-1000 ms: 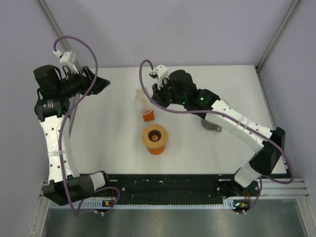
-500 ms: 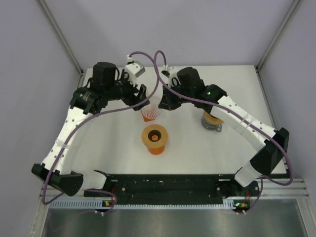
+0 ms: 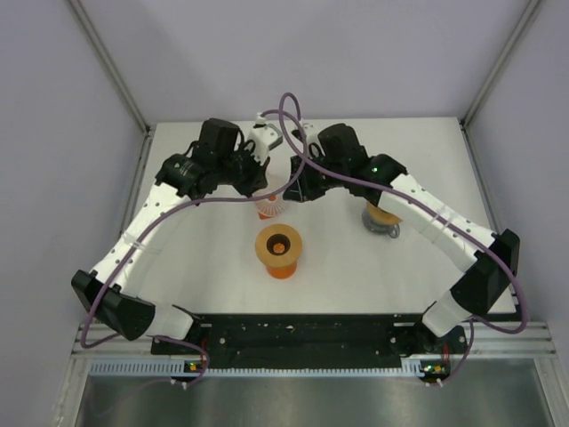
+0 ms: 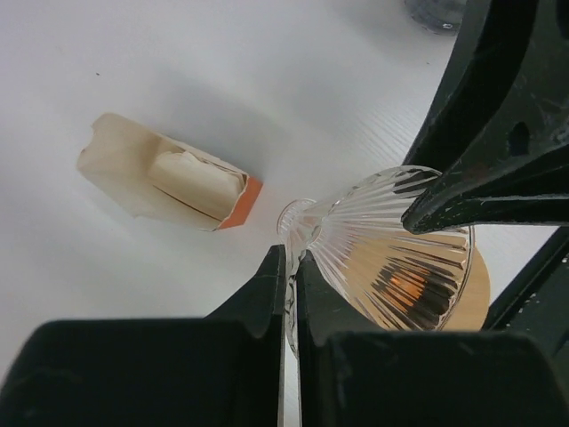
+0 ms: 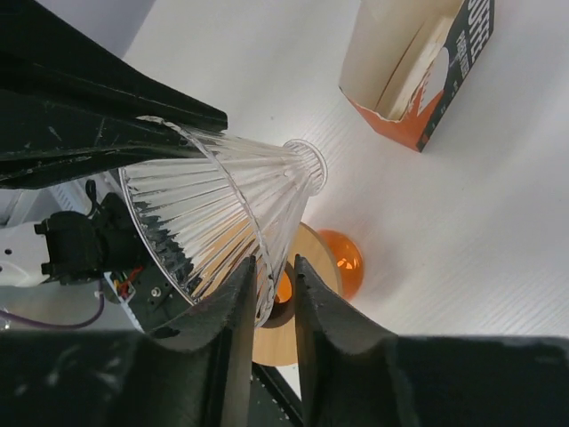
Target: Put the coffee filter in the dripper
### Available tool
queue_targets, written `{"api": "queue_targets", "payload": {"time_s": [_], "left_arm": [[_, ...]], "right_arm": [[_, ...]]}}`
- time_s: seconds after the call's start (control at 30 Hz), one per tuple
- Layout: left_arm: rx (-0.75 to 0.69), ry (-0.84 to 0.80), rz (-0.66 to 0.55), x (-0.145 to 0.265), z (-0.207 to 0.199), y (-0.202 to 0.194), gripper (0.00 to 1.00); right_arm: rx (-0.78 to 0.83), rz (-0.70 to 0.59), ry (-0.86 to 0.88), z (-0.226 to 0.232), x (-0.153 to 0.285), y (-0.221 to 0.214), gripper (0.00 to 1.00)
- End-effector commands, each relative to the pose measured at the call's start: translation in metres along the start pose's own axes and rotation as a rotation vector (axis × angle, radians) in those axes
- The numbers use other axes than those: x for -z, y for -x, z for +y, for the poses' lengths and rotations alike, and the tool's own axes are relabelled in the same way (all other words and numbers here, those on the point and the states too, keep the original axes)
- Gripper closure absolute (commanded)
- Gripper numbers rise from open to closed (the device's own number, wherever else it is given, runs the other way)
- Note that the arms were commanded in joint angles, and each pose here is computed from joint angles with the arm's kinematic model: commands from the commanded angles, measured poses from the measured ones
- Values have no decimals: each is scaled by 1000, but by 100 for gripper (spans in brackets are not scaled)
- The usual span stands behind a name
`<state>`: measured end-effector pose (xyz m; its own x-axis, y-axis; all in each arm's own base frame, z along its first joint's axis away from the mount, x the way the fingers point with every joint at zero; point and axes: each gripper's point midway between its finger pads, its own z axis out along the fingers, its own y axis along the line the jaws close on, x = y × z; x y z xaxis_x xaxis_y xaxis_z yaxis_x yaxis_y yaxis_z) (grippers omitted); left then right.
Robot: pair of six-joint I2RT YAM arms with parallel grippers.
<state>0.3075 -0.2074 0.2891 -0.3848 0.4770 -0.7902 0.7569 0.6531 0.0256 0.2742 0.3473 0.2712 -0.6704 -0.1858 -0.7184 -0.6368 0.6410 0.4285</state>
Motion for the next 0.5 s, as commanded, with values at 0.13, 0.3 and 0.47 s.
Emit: {"api": "queue_targets", "payload": {"time_s": [0.13,0.3,0.47], "left_arm": [[258,-144,43,13,-4,0,100],[404,-316,102,8,-31,-16,100],[451,-386,135,4,-46,-31,100]], "right_arm": [[95,-201,55,19,69,41,43],[98,-255,4,4,94,43,36],[91,-245,-15,-4,94,35,36]]}}
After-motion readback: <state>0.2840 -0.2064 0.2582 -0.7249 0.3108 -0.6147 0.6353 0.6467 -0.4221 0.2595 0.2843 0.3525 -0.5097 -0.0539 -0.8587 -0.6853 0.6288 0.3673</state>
